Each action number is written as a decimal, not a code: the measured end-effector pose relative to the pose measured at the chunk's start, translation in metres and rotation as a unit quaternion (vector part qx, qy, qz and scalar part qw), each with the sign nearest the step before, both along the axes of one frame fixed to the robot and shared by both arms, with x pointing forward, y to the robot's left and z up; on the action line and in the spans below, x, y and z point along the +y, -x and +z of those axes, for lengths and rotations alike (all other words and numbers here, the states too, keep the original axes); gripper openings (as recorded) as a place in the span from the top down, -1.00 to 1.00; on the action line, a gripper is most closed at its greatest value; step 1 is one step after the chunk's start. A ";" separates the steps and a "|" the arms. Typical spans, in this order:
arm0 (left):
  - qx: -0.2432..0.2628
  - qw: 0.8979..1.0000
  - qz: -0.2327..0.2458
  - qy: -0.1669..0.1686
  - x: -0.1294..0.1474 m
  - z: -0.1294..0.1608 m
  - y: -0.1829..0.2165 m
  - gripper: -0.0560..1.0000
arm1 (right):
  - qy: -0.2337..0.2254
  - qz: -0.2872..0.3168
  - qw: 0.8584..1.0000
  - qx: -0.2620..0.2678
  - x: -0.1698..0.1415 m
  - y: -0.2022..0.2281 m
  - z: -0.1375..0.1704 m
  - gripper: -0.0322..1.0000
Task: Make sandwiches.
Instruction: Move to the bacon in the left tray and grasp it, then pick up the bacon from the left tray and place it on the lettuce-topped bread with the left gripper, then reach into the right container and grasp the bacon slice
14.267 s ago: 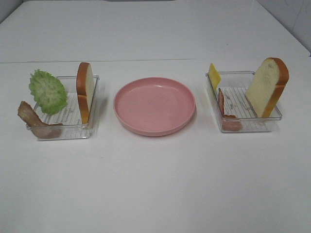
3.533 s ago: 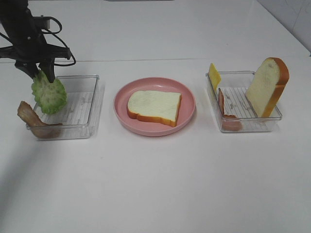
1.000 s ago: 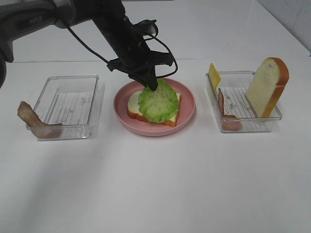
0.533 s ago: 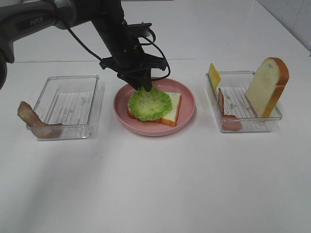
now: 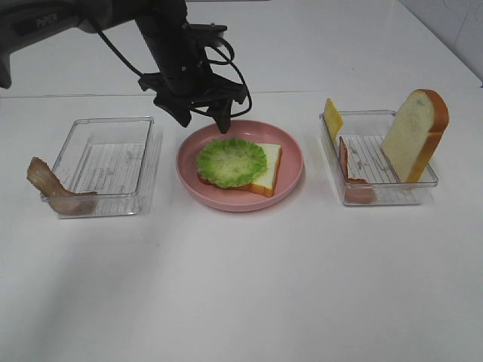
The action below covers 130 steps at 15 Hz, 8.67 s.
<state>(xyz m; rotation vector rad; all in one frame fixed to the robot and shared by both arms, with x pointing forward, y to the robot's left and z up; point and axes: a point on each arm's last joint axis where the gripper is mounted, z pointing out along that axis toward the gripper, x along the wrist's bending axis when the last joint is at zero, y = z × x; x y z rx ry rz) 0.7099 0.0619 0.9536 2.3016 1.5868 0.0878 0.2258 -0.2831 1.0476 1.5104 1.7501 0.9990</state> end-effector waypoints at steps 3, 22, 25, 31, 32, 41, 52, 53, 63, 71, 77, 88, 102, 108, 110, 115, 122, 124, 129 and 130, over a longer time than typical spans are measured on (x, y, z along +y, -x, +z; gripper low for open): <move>-0.027 0.998 0.000 -0.060 0.014 0.027 0.003 -0.40 | 0.000 0.000 1.000 0.000 0.000 0.000 0.000 -0.63; 0.066 0.981 0.163 -0.085 0.172 0.090 0.104 -0.38 | 0.000 0.000 1.000 0.000 0.000 0.000 0.000 -0.63; 0.126 0.969 0.188 -0.102 0.195 0.059 0.118 -0.38 | 0.000 0.000 1.000 0.000 0.000 0.000 0.000 -0.63; 0.096 0.969 0.216 -0.073 0.204 0.030 0.115 -0.38 | 0.000 0.000 1.000 0.000 0.000 0.000 0.000 -0.63; 0.092 0.969 0.218 -0.068 0.203 0.024 0.112 -0.38 | 0.000 0.000 1.000 0.000 0.000 0.000 0.000 -0.63; 0.074 0.970 0.224 -0.055 0.200 -0.015 0.086 -0.35 | 0.000 0.000 1.000 0.000 0.000 0.000 0.000 -0.63; 0.076 0.969 0.231 -0.039 0.197 -0.014 0.084 0.28 | 0.000 0.000 1.000 0.000 0.000 0.000 0.000 -0.63; 0.075 0.969 0.232 -0.038 0.197 -0.014 0.084 0.38 | 0.000 0.000 1.000 0.000 0.000 0.000 0.000 -0.63; 0.073 0.968 0.240 -0.022 0.195 -0.013 0.083 0.89 | 0.000 0.000 1.000 0.000 0.000 0.000 0.000 -0.63; 0.049 0.972 0.221 0.063 0.179 0.037 0.058 0.89 | 0.000 0.000 1.000 0.000 0.000 0.000 0.000 -0.63; -0.004 0.959 0.184 0.214 0.155 0.084 0.040 0.89 | 0.000 0.000 1.000 0.000 0.000 0.000 0.000 -0.63; 0.026 0.896 0.114 0.428 0.048 0.040 0.026 0.89 | 0.000 0.000 1.000 0.000 0.000 0.000 0.000 -0.63; 0.095 0.926 0.138 0.338 0.053 -0.035 0.022 0.89 | 0.000 0.000 1.000 0.000 0.000 0.000 0.000 -0.63; 0.073 0.936 0.140 0.314 0.057 -0.039 0.019 0.56 | 0.000 0.000 1.000 0.000 0.000 0.000 0.000 -0.63; 0.072 0.937 0.142 0.312 0.057 -0.040 0.019 0.10 | 0.000 0.000 1.000 0.000 0.000 0.000 0.000 -0.63; 0.019 0.963 0.091 0.252 0.066 -0.007 0.024 -0.44 | 0.000 0.000 1.000 0.000 0.000 0.000 0.000 -0.63; -0.037 0.992 0.060 0.106 0.102 0.109 0.072 -0.45 | 0.000 0.000 1.000 0.000 0.000 0.000 0.000 -0.63; -0.040 0.995 0.068 0.061 0.116 0.141 0.095 -0.45 | 0.000 0.000 1.000 0.000 0.000 0.000 0.000 -0.63; -0.108 0.988 0.115 -0.005 0.152 0.212 0.157 -0.45 | 0.000 0.000 1.000 0.000 0.000 0.000 0.000 -0.63; -0.122 0.985 0.119 -0.004 0.159 0.223 0.181 -0.45 | 0.000 0.000 1.000 0.000 0.000 0.000 0.000 -0.63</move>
